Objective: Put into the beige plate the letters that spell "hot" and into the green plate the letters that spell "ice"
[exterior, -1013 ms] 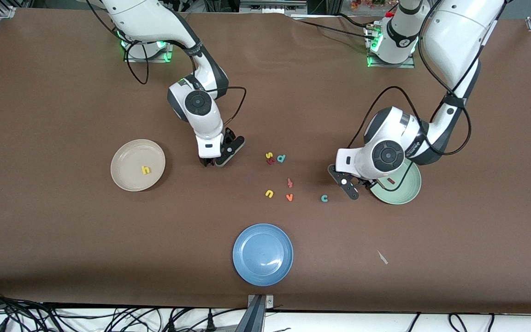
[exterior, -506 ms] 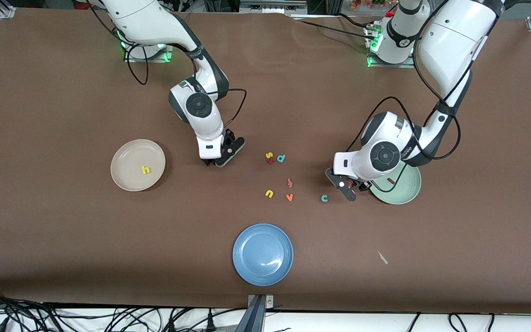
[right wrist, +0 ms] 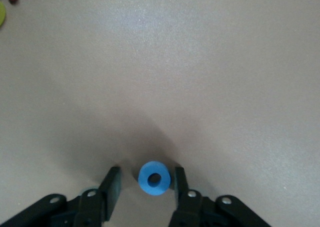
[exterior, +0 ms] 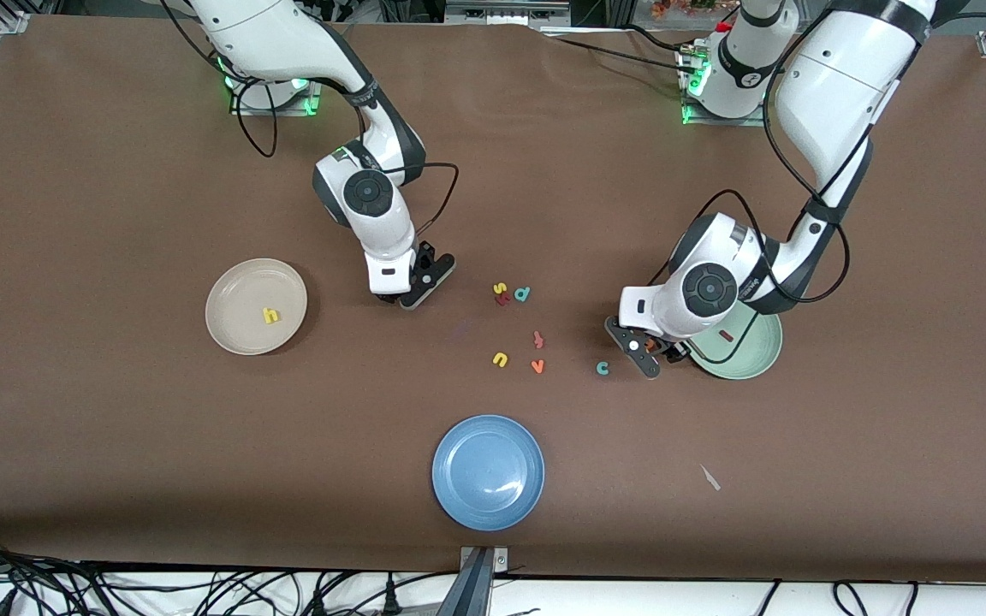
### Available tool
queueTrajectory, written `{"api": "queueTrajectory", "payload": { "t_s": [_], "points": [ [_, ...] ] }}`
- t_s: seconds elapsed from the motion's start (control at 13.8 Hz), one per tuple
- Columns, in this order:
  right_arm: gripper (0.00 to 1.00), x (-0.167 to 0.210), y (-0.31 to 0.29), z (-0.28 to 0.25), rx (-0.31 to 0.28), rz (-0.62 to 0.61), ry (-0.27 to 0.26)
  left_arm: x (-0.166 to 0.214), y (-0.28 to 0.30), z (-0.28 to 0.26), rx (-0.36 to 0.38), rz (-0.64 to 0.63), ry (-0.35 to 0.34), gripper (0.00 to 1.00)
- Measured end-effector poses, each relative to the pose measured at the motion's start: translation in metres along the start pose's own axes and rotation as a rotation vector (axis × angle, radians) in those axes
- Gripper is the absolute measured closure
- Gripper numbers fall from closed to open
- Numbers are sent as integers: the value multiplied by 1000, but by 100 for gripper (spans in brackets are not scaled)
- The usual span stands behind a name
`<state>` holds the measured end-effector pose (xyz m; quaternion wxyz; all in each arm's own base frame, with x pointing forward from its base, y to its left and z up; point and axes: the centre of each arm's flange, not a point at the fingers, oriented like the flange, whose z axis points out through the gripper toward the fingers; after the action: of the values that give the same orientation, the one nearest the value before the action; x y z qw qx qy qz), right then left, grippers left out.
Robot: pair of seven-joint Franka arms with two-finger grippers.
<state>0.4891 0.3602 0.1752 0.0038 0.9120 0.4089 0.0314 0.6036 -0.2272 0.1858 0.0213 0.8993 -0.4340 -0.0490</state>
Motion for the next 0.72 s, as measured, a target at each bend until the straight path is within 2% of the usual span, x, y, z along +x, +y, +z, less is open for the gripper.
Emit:
{"api": "queueTrajectory", "payload": {
  "t_s": [0.07,0.14,0.29,0.36,0.51,0.65,0.72],
  "points": [
    [54,0,0,0,0,1,0,0,0,2,0,0,4,21],
    [61,0,0,-1,1,1,2,1,0,5,5,6,4,21],
    [65,0,0,-1,1,2,2,1,-2,8,31,24,-1,22],
    [70,1,0,-1,2,3,3,1,-2,8,37,23,-3,22],
    [72,1,0,-2,3,5,4,0,-2,9,38,21,-4,26],
    [72,1,2,-2,4,8,-1,0,-2,10,37,20,-5,42],
    [72,1,5,-3,7,14,-24,0,-2,12,35,20,-7,42]
  ]
}}
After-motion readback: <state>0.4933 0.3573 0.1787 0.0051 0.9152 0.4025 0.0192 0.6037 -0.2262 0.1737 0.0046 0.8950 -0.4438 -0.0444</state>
